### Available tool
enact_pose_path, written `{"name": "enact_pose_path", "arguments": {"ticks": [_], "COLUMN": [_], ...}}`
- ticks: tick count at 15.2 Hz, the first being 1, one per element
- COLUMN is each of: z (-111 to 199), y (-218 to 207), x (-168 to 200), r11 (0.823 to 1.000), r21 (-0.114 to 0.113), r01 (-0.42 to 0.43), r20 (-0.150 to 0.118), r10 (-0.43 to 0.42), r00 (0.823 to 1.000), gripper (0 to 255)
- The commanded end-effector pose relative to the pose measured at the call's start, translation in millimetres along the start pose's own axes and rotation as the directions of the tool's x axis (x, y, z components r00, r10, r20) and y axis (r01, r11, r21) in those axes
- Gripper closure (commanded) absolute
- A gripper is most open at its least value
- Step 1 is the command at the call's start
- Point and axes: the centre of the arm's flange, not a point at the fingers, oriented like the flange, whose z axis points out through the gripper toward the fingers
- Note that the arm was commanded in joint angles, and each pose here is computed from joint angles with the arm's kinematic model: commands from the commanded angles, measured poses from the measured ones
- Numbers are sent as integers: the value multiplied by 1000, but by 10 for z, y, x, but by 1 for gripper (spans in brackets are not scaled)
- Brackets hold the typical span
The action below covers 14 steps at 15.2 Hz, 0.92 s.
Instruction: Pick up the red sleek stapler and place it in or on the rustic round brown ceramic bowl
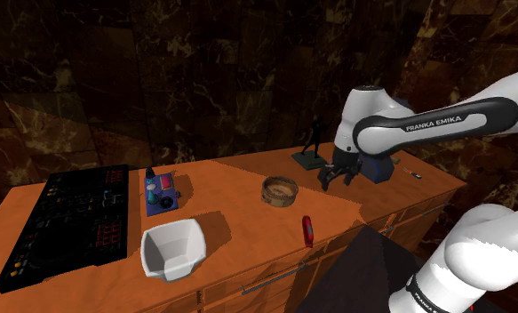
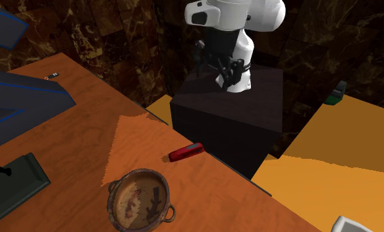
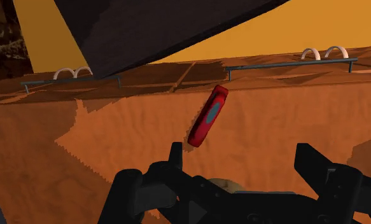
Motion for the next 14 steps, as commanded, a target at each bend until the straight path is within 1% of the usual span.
{"name": "enact_pose_path", "arguments": {"ticks": [1,4,7,10,14], "z": [260,646,1032,1417,1931], "y": [-19,-31,-40,-46,-48], "x": [61,140,222,305,419], "r11": [999,993,982,967,939], "r21": [5,11,17,24,32], "r01": [-48,-117,-186,-253,-341], "r20": [-6,-9,-12,-15,-18], "r10": [48,117,186,254,342], "r00": [999,993,983,967,940], "gripper": [0,0,0,0,0]}}
